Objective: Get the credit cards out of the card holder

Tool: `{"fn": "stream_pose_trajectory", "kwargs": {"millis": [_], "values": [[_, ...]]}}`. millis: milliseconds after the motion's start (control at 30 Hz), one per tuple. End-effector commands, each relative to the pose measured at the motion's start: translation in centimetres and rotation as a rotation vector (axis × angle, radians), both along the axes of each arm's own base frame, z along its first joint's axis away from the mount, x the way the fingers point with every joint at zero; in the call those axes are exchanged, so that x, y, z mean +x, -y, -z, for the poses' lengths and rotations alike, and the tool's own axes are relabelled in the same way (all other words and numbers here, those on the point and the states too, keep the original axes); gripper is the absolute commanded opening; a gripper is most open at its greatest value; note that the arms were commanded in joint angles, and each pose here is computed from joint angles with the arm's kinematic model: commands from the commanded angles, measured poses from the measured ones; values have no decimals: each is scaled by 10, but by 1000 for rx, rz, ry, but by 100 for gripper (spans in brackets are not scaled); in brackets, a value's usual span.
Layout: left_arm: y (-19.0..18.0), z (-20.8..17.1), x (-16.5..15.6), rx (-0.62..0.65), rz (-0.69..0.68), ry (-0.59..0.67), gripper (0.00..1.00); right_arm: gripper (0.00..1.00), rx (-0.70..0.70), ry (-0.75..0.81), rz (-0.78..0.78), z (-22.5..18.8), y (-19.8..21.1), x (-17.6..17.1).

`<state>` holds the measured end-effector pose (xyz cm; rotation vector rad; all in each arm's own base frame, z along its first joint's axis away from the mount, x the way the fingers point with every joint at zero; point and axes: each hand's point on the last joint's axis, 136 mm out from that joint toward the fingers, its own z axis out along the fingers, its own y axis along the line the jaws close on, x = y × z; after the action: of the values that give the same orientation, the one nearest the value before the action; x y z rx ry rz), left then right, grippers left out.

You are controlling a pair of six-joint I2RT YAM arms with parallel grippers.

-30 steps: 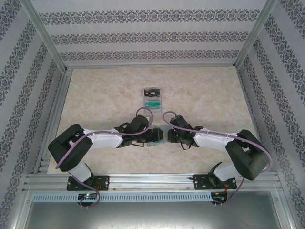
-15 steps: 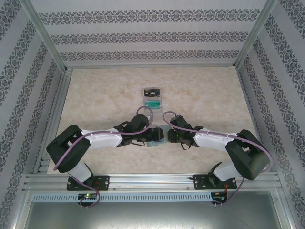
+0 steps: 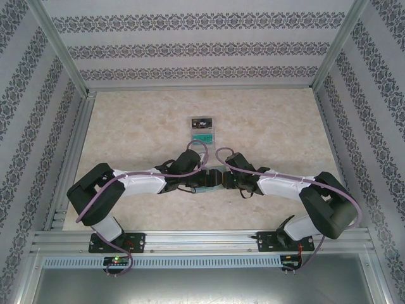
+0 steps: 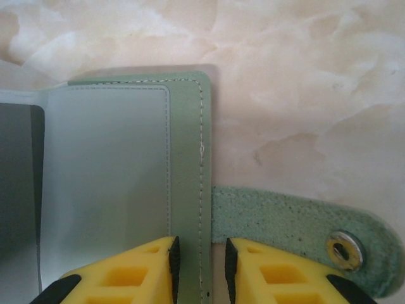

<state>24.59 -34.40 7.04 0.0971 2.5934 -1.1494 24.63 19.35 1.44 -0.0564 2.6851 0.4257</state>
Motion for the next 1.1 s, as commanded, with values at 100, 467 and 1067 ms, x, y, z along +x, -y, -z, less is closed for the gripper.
{"fn": "stream_pose_trajectory", "kwargs": {"millis": [100, 467, 1067], "values": [[17, -19, 1, -60, 37, 36, 83, 31, 11, 2, 33, 1, 7, -1], [39, -26, 0, -69, 79, 52, 81, 31, 32, 57, 139, -11, 37, 3], [-33, 24, 3, 140, -175, 16, 47, 20, 27, 56, -49, -22, -11, 14]]}}
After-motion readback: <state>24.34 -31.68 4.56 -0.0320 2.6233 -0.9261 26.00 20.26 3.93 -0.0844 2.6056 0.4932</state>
